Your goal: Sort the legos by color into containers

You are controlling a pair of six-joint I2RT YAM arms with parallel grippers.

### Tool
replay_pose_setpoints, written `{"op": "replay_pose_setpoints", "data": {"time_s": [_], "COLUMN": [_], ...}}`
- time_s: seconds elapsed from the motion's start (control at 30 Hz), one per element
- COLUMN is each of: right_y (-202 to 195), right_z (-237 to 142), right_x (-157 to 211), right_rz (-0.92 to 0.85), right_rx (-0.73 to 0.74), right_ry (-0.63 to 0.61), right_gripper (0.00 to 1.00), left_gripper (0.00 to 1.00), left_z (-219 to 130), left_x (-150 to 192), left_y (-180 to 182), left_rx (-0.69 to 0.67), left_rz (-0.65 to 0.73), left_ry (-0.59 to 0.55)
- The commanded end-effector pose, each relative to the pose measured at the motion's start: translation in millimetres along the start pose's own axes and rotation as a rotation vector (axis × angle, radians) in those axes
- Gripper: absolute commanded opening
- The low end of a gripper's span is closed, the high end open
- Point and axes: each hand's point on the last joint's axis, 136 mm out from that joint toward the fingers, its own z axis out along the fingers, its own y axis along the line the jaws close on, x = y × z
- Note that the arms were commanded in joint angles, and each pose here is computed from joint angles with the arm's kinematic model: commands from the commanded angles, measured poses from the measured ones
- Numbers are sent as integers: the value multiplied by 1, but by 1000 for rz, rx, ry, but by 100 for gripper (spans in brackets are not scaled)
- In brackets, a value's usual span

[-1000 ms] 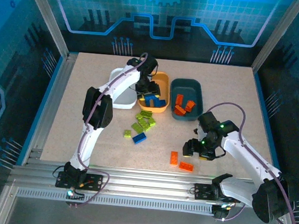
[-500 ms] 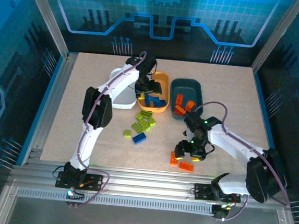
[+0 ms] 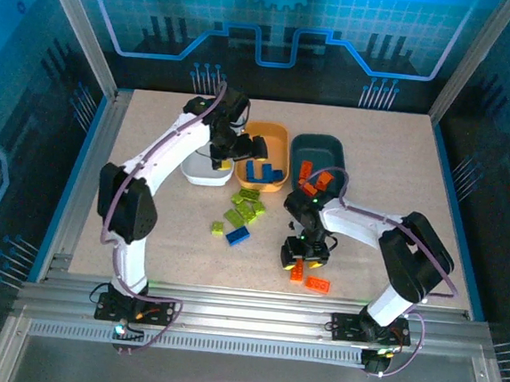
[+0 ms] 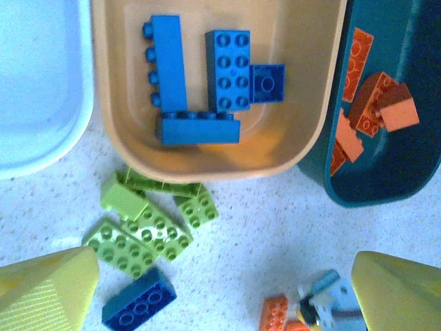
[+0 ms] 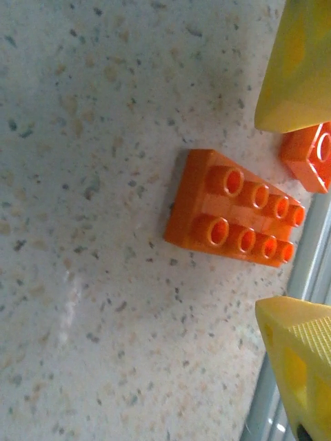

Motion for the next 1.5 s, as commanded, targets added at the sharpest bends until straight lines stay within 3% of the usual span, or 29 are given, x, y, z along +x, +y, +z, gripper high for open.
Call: {"op": "replay_pose_setpoints", "data": {"time_s": [0.0,0.17,0.5,0.67,0.83,1.0,1.23,1.47], "right_y": [4,4,4,12,23,30,-1,-43], "right_z": [5,17,16,1,-28,-84,-158,-158], "right_x": [-7,-10,-22,-39,-57,-77,-127,-193], "right_rz": [-23,-37,-56,-76,-87,-58,64,188], "right_rx": [39,102,171,176,157,65,-59,-107], "right_ry": [-16,4,-49,-96,-162,-266,-412,-422], "right_gripper": [64,63,43,38,36,35,36,36], "left_gripper": [97,99,99,99,99,99,99,99], "left_z": [-9,-20,-24,-26,-29,-32,-20,2], "left_x": [9,25,44,49,58,76,119,167], "left_y": [7,18,31,34,42,58,86,89], "left_rx": [5,-4,-10,-12,-22,-37,-42,-85], "left_rz": [-21,-22,-33,-27,-23,-27,-83,-38], "left_ry": [-21,-28,-20,-11,-6,-9,34,121]}}
